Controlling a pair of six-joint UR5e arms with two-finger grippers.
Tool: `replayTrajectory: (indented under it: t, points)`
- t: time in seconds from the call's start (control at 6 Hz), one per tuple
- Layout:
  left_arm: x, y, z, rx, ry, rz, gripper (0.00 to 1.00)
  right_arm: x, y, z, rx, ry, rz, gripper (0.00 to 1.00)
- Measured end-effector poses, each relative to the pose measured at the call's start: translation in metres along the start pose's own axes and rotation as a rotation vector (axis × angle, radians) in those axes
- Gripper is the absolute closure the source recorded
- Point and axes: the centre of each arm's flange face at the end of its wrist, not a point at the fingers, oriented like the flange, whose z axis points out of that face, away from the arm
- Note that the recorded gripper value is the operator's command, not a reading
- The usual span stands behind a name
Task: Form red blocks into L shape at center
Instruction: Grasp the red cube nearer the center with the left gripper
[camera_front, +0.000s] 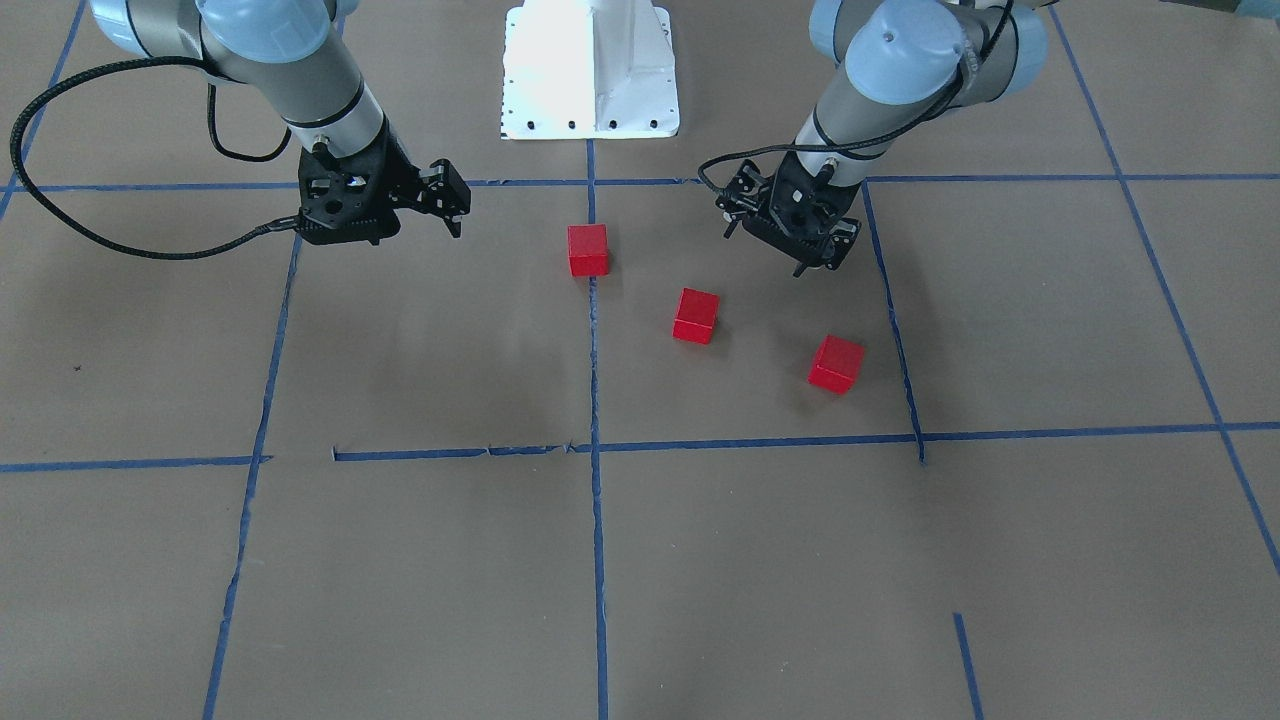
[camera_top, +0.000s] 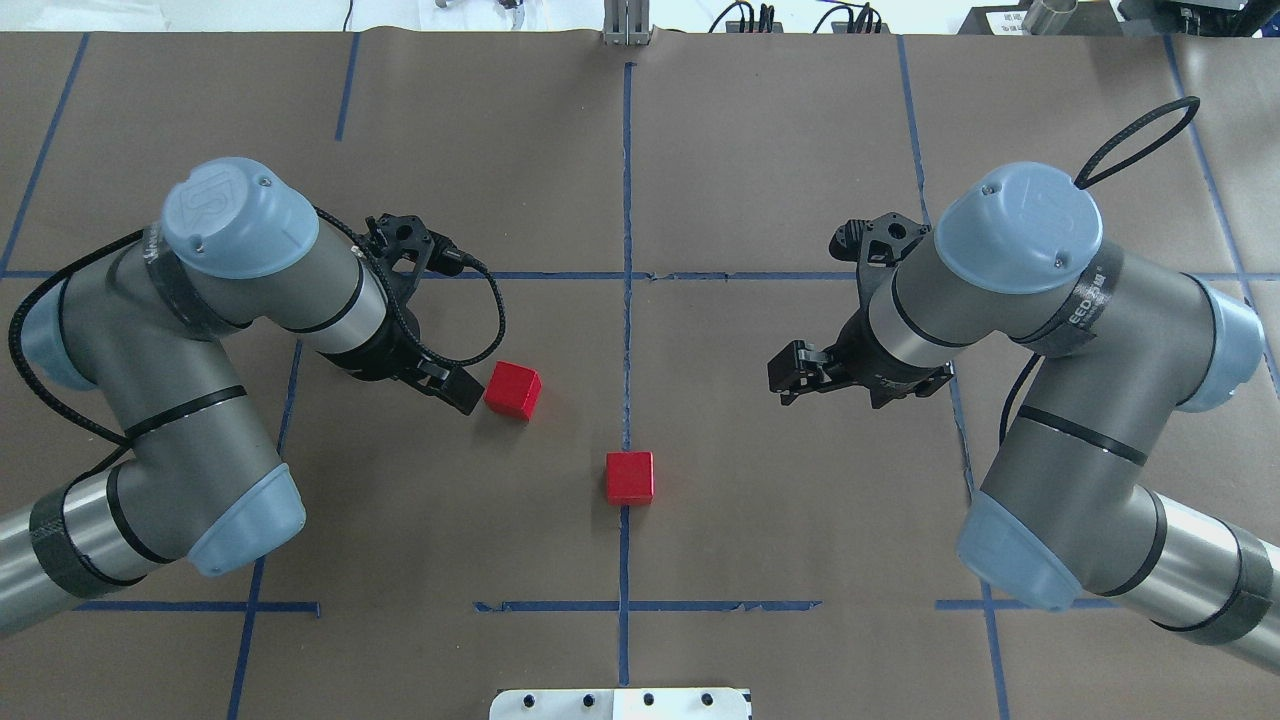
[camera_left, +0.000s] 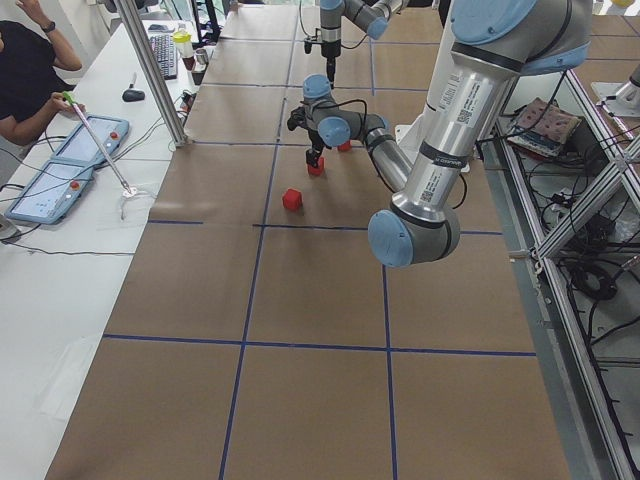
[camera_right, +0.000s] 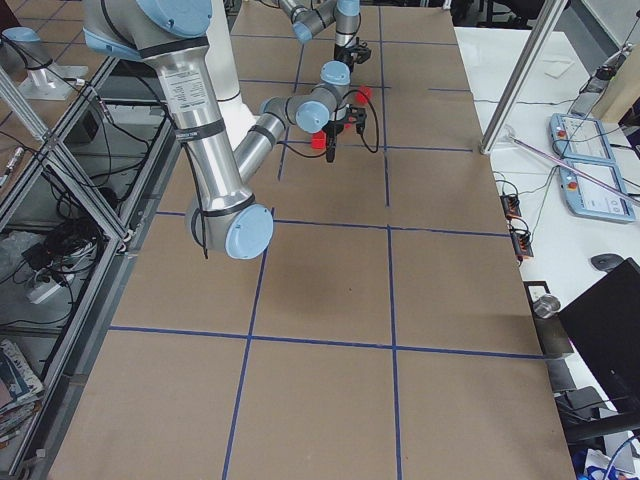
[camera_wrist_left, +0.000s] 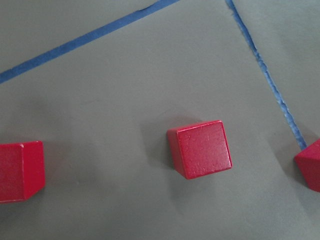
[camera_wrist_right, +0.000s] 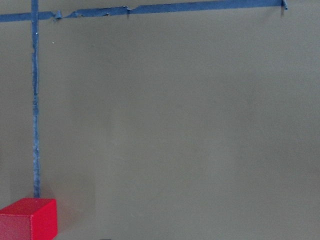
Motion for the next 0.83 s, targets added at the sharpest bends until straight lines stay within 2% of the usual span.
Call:
replayTrajectory:
  t: [0.33, 0.83]
  points:
    - [0.006, -0.005, -0.001, 0.009, 0.002, -0.031, 0.00, 0.009, -0.004, -0.008, 0.016, 0.001, 0.013, 0.00]
    - [0.020, -0.026, 0.010, 0.026, -0.021, -0.099, 0.00, 0.052, -0.021, -0.011, 0.034, 0.045, 0.030, 0.00]
